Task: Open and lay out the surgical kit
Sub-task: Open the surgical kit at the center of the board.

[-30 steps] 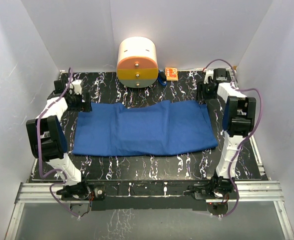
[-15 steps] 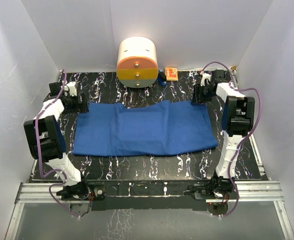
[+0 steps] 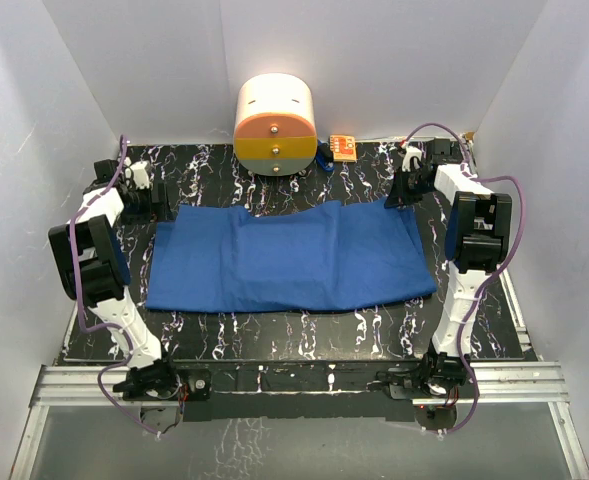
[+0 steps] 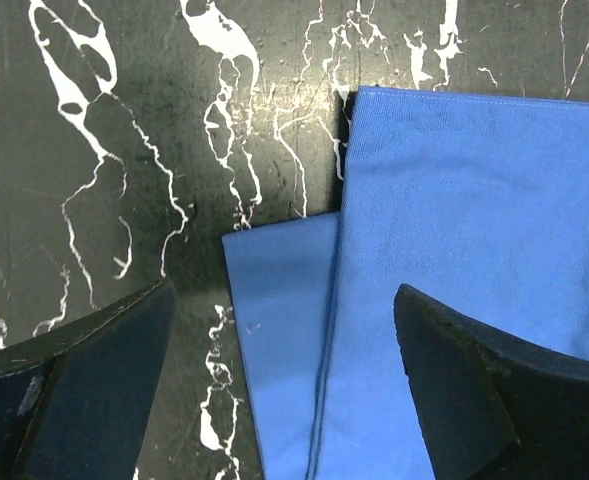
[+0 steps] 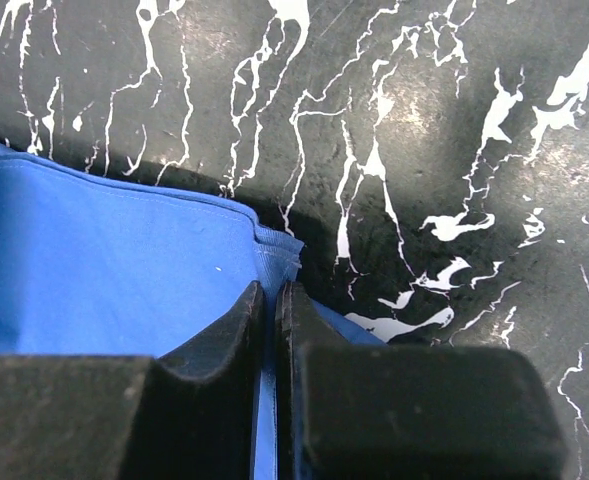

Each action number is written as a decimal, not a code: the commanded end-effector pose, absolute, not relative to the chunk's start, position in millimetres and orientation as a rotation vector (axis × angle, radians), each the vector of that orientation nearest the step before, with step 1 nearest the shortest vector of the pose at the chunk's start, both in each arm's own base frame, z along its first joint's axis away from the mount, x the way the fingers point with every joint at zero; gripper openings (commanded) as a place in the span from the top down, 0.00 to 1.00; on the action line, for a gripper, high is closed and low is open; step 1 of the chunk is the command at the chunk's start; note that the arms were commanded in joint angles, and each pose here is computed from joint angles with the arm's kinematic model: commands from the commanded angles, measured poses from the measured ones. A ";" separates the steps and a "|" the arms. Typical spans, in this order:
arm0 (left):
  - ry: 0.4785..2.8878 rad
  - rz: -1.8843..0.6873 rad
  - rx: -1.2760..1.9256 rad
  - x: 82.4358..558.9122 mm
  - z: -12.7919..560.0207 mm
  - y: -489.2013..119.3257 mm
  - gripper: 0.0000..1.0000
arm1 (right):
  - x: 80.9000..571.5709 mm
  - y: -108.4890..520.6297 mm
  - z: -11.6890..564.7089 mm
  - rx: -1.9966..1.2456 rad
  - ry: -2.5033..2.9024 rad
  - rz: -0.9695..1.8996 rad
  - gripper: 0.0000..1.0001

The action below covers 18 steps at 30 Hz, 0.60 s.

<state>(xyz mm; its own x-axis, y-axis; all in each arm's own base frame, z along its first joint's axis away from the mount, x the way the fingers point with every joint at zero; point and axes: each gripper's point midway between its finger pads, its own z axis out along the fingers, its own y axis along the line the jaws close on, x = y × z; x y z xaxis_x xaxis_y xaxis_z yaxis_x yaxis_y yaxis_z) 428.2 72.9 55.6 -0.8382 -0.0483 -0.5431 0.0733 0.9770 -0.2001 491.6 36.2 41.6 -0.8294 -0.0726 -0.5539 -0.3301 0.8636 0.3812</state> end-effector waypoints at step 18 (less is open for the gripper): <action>2.465 -0.525 0.204 489.4 49.5 29.9 0.18 | 485.8 51.8 167.0 -0.377 2.236 0.655 1.00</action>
